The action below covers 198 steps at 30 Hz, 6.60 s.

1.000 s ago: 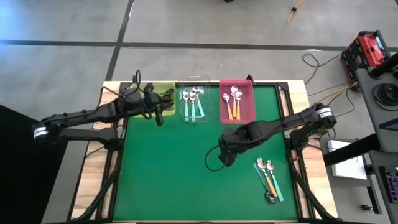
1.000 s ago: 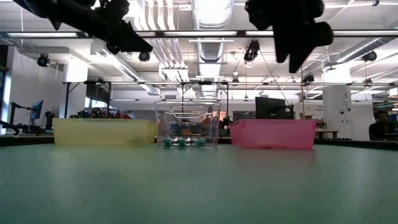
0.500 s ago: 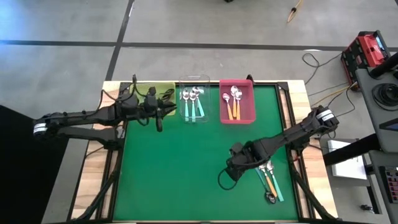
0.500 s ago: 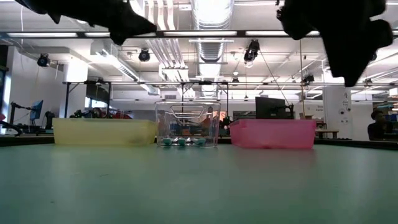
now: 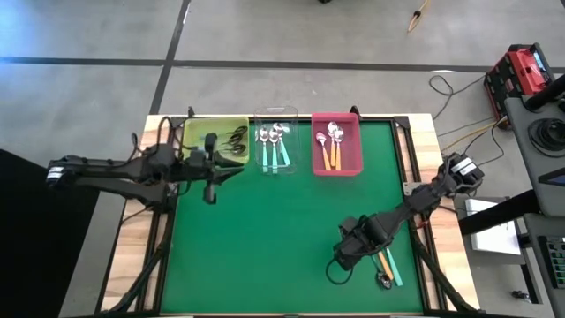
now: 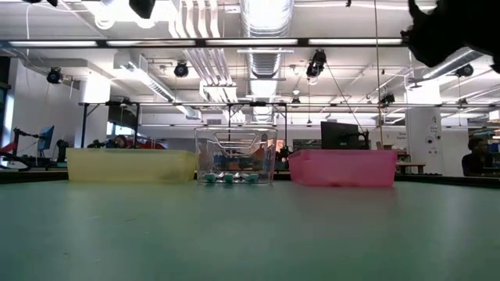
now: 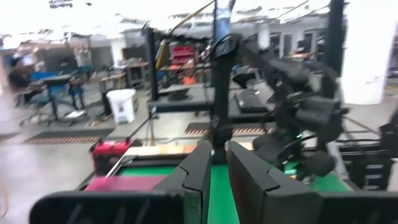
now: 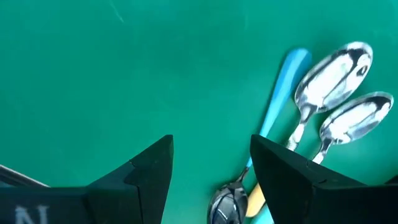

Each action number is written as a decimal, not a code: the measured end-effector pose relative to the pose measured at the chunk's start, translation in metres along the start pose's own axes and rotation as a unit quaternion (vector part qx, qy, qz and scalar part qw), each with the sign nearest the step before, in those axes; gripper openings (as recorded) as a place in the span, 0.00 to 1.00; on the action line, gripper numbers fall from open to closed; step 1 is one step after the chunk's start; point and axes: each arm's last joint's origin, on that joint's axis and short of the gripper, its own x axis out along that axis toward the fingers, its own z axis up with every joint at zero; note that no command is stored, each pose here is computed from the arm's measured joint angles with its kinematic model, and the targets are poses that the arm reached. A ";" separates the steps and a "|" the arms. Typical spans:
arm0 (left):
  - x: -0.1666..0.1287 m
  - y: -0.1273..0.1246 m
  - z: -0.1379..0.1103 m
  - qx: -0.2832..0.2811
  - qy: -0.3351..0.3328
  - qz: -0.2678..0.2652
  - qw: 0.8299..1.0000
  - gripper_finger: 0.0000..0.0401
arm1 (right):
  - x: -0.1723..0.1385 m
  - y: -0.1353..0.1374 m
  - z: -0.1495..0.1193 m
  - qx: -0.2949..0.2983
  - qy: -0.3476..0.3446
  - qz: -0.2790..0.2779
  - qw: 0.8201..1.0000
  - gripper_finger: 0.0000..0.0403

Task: Sort silverware by color (type)
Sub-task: Put the yellow spoon into the red bin

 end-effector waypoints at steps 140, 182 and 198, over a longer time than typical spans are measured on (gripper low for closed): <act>-0.017 -0.017 0.013 0.121 -0.040 -0.045 0.991 0.09 | -0.126 -0.005 0.184 -0.065 -0.311 0.071 0.946 0.07; -0.040 -0.014 0.015 0.131 -0.023 -0.048 0.990 0.09 | -0.074 -0.225 0.331 0.175 -0.073 -0.053 0.980 0.07; -0.040 -0.014 0.015 0.135 -0.020 -0.049 0.989 0.09 | -0.058 -0.230 0.333 0.216 -0.074 -0.050 0.972 0.07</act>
